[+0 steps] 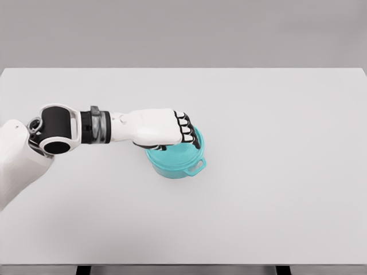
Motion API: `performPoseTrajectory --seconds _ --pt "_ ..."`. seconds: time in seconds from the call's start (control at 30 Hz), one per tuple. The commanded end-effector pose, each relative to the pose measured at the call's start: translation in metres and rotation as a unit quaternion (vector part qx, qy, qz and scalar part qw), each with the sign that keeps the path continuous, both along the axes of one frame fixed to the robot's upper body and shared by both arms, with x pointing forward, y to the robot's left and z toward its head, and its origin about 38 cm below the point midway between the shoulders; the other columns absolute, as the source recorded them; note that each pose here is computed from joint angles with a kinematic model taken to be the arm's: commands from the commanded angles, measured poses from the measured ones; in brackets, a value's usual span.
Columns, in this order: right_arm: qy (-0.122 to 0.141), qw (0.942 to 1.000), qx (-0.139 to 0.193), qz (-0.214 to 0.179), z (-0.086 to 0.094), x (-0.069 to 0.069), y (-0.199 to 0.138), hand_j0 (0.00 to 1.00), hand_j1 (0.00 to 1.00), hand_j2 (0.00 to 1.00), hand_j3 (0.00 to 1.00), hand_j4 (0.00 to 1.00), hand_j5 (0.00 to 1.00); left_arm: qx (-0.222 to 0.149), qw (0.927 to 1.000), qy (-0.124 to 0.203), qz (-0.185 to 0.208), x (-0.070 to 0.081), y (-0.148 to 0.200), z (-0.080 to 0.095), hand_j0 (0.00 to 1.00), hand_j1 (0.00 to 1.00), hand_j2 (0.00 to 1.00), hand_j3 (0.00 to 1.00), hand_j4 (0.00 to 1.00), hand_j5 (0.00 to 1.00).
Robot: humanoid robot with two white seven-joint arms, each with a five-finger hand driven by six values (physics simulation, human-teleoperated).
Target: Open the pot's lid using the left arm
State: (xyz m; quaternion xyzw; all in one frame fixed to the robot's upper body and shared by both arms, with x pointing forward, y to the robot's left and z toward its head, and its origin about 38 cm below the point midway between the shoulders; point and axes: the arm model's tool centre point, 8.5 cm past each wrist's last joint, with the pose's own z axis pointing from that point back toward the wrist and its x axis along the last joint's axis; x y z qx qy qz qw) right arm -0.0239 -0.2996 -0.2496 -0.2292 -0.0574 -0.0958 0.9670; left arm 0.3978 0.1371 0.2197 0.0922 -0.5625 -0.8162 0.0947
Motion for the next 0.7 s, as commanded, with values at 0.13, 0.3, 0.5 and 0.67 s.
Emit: performPoseTrajectory --seconds 0.13,0.3,0.5,0.67 --pt "0.000 1.0000 0.000 -0.001 0.0000 0.0000 0.0000 1.00 1.00 1.00 1.00 1.00 1.00 0.003 1.0000 0.005 -0.001 -0.0012 0.0005 -0.0030 0.79 0.79 0.79 0.79 0.79 0.79" --pt "0.000 1.0000 0.000 -0.001 0.0000 0.0000 0.0000 1.00 1.00 1.00 1.00 1.00 1.00 0.004 1.0000 0.004 0.000 -0.0006 0.0015 -0.0018 0.79 0.79 0.79 0.79 0.79 0.79" --pt "0.000 1.0000 0.000 -0.001 0.0000 0.0000 0.0000 1.00 1.00 1.00 1.00 1.00 1.00 0.007 1.0000 0.004 0.005 0.0024 0.0046 -0.0024 0.79 0.79 0.79 0.79 0.79 0.79" --pt "0.000 1.0000 0.000 -0.001 0.0000 0.0000 0.0000 1.00 1.00 1.00 1.00 1.00 1.00 0.008 0.9999 0.003 0.009 0.0050 0.0060 -0.0011 0.79 0.79 0.79 0.79 0.79 0.79"
